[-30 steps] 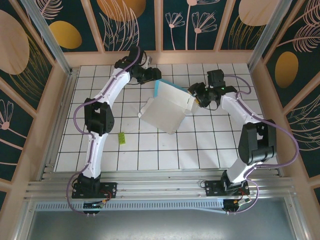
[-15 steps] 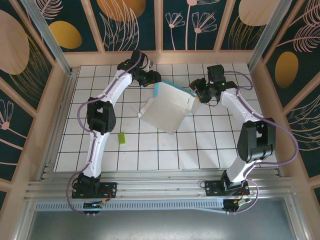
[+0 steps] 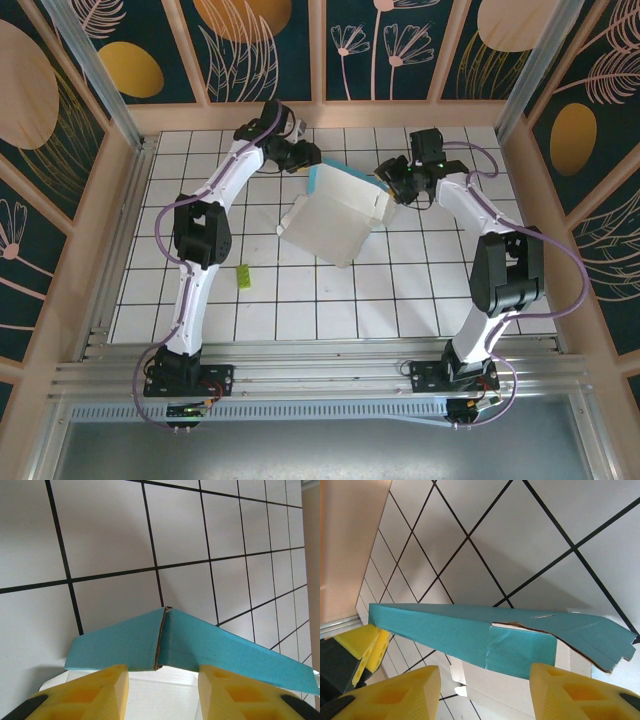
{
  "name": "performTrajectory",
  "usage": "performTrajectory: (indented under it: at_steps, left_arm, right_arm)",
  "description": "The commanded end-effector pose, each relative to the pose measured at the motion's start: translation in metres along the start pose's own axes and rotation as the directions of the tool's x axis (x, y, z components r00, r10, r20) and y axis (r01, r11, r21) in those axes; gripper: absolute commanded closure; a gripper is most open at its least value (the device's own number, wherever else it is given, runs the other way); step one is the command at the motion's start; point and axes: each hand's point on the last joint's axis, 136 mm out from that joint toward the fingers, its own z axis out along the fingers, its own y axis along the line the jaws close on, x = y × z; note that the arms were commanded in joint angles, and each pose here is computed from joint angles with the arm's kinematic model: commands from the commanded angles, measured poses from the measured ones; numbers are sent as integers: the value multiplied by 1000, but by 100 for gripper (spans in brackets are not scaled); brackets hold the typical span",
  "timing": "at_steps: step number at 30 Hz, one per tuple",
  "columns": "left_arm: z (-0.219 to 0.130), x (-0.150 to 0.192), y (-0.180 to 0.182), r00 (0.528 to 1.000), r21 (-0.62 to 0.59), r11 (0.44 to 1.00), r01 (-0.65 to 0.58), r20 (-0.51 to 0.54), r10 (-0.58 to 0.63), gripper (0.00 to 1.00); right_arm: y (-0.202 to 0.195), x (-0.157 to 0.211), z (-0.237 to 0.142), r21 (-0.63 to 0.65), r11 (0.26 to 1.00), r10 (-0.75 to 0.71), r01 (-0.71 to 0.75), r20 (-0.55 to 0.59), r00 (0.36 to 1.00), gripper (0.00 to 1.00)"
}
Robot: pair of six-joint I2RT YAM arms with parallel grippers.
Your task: Fold the paper box
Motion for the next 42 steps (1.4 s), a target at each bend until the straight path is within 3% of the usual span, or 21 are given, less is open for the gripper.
performTrajectory:
  at_steps: [1,14,24,27,31,35,42]
  left_arm:
    - [-12,2,-9,1000,41,999,23,-10,-23,60]
    - [-17,23,-17,999,127,992,8,-39,-3,62]
    - [-31,51,-14,999,140,990,14,-48,-7,62]
    - [-45,48,-22,1000,148,989,-8,-13,10,56]
    - [-78,23,-27,992,95,994,-47,122,36,43]
    - [-86,3,-7,979,-5,999,-46,197,46,41]
    - [-40,25,10,998,33,998,-61,-12,62,43]
  right_arm:
    - [1,-1,11,0,1000,-18,18,10,1000,52]
    - [-4,8,24,18,999,-52,52,19,998,63]
    - [-17,19,25,153,972,-187,178,50,981,74]
    - [-21,21,23,211,950,-247,230,54,968,75]
    - [-25,25,22,258,923,-305,284,45,951,75]
    - [-24,31,23,267,903,-357,337,29,934,75]
    - [-27,38,24,287,874,-404,391,-17,915,72]
